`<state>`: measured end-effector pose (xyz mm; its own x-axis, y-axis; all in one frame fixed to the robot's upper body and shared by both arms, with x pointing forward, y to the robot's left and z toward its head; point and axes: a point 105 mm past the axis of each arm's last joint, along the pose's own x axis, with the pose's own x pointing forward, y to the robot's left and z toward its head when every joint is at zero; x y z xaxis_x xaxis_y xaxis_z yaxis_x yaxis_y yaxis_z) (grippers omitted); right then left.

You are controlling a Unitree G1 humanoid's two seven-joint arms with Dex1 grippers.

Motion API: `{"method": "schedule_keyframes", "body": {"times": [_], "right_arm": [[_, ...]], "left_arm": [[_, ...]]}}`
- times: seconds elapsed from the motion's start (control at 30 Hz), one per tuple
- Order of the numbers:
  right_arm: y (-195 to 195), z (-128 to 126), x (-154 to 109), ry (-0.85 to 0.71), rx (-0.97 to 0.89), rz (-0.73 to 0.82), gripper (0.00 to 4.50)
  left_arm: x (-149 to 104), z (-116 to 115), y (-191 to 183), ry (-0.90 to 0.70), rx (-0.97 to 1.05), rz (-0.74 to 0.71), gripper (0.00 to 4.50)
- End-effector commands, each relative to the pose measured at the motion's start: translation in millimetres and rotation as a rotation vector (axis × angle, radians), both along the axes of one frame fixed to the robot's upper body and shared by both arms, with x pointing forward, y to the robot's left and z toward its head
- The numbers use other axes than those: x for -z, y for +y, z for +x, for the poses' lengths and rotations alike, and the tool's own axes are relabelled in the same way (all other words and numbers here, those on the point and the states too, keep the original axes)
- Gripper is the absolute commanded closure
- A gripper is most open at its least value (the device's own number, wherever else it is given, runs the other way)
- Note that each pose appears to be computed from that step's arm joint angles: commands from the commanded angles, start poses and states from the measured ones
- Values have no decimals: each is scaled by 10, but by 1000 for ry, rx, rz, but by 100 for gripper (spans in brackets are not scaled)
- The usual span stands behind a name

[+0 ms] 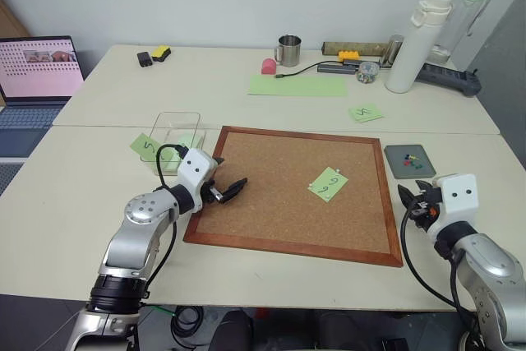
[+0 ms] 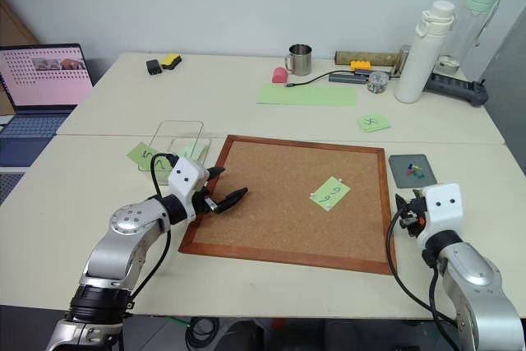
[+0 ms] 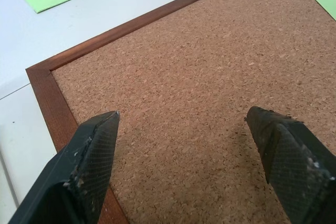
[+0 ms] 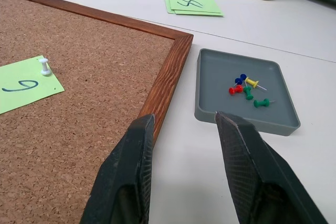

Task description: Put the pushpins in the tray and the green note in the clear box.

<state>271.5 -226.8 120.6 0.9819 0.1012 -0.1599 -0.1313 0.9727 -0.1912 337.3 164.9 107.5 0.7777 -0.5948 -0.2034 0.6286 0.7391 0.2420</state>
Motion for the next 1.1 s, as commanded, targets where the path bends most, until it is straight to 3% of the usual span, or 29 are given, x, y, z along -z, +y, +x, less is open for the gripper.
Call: {"method": "schedule_keyframes", "body": {"times": [0.03, 1.1], "right_arm": [[6, -11, -209, -72, -1, -31, 257], [-9, -19, -180, -64, 1, -30, 257]], "left_arm": [[-107, -9, -13, -26, 20, 1, 41], [-174, -41, -48, 3, 49, -81, 41]]}}
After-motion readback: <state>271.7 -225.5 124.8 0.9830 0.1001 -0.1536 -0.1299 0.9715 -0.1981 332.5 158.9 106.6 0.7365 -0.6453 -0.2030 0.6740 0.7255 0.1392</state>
